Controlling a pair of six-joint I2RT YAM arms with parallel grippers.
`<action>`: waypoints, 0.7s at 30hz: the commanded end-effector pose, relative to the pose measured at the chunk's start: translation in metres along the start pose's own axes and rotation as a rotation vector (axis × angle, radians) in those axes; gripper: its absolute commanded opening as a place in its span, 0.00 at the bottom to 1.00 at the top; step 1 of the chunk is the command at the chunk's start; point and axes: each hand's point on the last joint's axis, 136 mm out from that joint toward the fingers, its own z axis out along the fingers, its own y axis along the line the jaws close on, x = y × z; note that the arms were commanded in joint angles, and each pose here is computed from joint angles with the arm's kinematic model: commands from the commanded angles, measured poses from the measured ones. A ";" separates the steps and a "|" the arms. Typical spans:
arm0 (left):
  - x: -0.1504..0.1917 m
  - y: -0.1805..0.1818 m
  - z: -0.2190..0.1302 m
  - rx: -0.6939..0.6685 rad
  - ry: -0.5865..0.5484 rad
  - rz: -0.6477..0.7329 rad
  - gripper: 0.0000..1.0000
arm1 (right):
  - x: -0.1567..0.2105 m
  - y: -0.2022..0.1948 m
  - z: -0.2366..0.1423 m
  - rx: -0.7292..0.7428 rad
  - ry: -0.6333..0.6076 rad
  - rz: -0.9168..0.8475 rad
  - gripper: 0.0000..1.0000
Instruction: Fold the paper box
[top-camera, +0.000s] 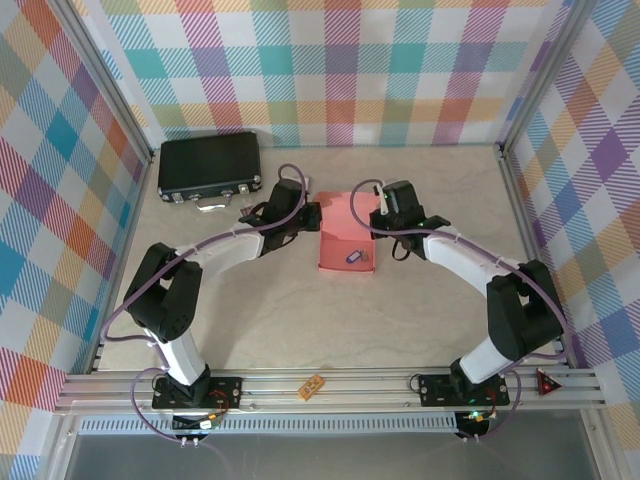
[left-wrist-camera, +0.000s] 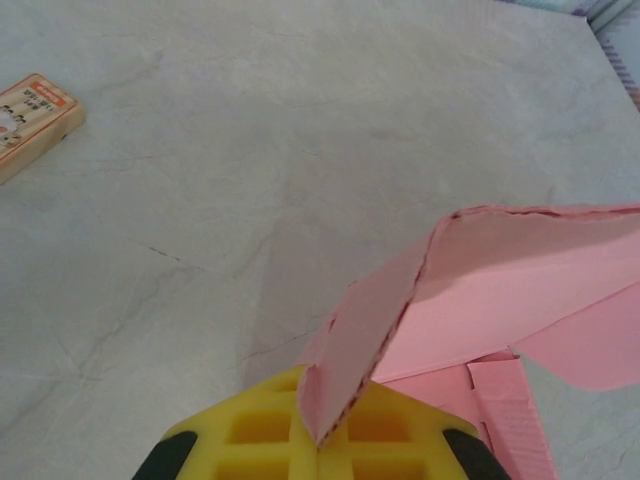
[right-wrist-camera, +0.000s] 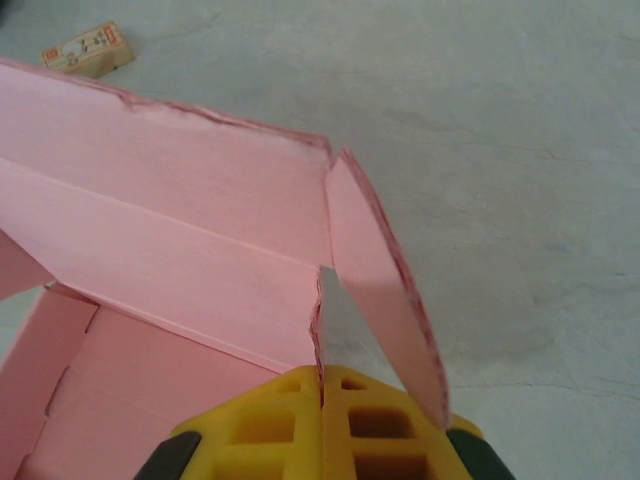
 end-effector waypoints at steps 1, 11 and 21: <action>-0.021 -0.014 -0.017 0.008 -0.126 -0.038 0.05 | -0.026 0.001 -0.016 0.032 -0.138 0.038 0.02; -0.011 -0.013 -0.019 -0.036 -0.198 -0.066 0.02 | -0.025 0.009 -0.016 0.041 -0.224 0.051 0.01; -0.005 -0.017 -0.021 -0.050 -0.236 -0.082 0.01 | -0.026 0.018 -0.019 0.042 -0.320 0.070 0.01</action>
